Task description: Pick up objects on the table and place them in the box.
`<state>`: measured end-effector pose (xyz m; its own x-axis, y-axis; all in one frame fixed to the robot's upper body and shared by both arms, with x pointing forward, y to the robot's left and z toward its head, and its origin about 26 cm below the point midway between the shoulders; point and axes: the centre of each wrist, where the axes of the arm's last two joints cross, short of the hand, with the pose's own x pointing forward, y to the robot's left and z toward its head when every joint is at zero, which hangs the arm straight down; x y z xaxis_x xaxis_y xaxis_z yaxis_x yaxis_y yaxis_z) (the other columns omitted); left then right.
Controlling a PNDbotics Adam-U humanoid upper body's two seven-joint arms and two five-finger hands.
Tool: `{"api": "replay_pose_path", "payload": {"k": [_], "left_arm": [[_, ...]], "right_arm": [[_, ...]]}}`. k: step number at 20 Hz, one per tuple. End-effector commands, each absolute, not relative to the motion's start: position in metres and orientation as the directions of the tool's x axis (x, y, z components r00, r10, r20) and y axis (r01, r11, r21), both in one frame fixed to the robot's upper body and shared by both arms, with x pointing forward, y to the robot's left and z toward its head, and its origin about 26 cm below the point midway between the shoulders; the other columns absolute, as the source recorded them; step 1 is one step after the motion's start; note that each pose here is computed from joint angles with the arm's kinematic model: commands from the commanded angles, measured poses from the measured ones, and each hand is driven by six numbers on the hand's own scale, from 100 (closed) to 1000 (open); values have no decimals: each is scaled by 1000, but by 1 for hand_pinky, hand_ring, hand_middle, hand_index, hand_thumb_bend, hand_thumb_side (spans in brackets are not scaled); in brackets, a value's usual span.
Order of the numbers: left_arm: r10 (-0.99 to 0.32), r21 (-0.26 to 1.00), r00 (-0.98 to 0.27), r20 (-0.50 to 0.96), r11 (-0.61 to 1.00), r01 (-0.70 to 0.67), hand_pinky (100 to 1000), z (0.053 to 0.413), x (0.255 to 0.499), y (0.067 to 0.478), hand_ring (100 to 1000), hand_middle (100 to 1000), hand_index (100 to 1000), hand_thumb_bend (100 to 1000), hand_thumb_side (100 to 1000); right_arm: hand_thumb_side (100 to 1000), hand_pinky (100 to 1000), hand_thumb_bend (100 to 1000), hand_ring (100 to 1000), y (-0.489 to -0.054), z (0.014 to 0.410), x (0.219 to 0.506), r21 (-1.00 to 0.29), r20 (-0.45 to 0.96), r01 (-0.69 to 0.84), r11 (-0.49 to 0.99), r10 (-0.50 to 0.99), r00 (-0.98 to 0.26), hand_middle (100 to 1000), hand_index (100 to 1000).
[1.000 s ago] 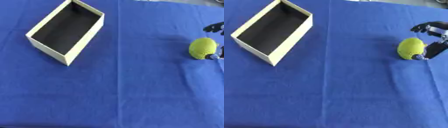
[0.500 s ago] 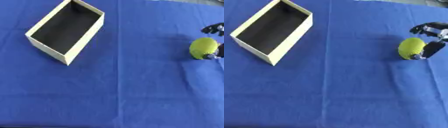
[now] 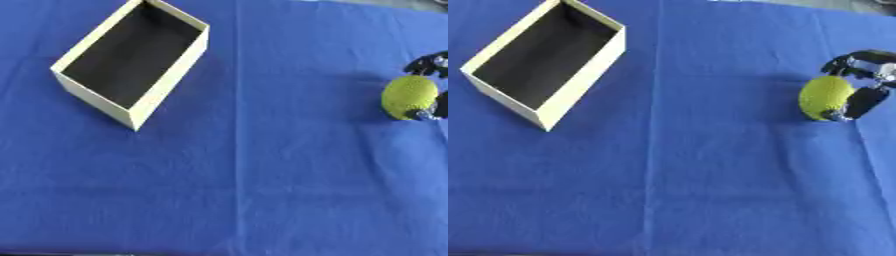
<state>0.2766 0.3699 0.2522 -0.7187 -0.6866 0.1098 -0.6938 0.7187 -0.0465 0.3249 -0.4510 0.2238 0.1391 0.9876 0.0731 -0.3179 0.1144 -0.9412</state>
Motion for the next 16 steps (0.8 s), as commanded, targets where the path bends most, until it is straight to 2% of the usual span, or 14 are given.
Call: {"api": "replay_pose_path", "payload": {"k": [1,4,8,13,16], "left_arm": [[-684,-55,-727,68,725,-687,779,262,274,370,590,617,628,432,238],[-684,-57,-726,67,724,-687,779,262,274,370,590,616,628,430,240],[-684,-57,-726,68,724,-688,779,262,274,370,589,616,628,425,245],[-685,-59,-725,70,722,-689,779,262,273,370,589,616,628,419,249],[-686,-61,-725,69,722,-689,779,262,273,371,589,616,628,416,251]], "right_arm": [[100,836,400,866,-455,235,323,-948,66,-300,105,988,138,744,848],[100,796,240,814,-455,233,323,-948,95,-291,131,986,136,642,764],[100,739,100,744,-456,231,322,-952,146,-245,182,977,158,572,694],[134,683,100,661,-454,226,320,-958,182,-195,212,970,159,471,595],[100,665,100,641,-451,227,317,-967,189,-149,208,973,133,455,579]]}}
